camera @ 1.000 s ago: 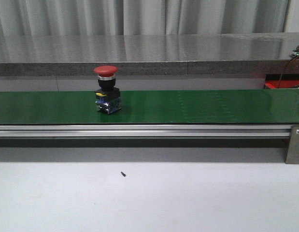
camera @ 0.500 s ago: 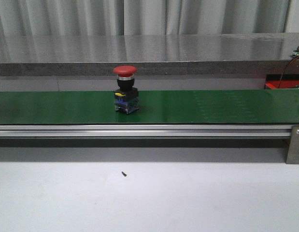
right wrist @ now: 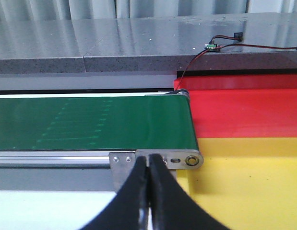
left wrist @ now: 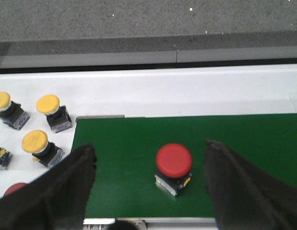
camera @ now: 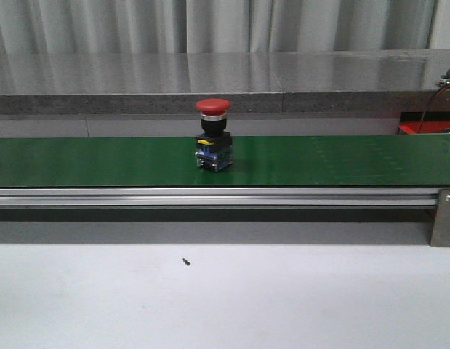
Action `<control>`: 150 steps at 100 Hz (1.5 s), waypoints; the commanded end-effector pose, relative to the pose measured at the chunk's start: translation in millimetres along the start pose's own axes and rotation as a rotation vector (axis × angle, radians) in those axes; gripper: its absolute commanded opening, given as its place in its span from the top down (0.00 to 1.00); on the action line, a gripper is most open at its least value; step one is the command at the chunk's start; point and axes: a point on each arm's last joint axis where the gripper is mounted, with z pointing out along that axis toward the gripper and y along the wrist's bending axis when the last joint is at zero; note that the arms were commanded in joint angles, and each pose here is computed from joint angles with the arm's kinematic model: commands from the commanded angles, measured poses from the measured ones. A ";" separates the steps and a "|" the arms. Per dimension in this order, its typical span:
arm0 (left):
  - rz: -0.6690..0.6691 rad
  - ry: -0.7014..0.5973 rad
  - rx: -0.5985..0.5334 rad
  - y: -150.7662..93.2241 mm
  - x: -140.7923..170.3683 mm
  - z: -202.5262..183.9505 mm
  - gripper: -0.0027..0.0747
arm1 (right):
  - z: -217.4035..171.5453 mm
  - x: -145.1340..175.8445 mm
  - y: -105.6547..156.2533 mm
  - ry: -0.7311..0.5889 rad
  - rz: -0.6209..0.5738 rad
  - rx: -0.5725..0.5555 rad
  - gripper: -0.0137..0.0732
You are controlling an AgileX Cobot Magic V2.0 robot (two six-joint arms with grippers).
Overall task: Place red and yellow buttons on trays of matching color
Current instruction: 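Release the red button on the belt and raise the left gripper, then lower the right gripper over the first red button on the belt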
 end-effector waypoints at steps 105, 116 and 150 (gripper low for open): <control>-0.072 -0.209 -0.022 -9.4 61.6 -42.6 0.99 | 48.5 -152.1 13.6 0.416 0.015 0.045 0.92; -0.077 -0.210 -0.020 -9.5 61.6 -42.6 0.99 | 68.8 -157.3 14.1 0.477 0.014 0.051 0.92; -0.095 -0.212 -0.012 -10.1 61.4 -42.6 0.99 | 96.4 -138.5 16.8 0.629 0.082 0.038 0.40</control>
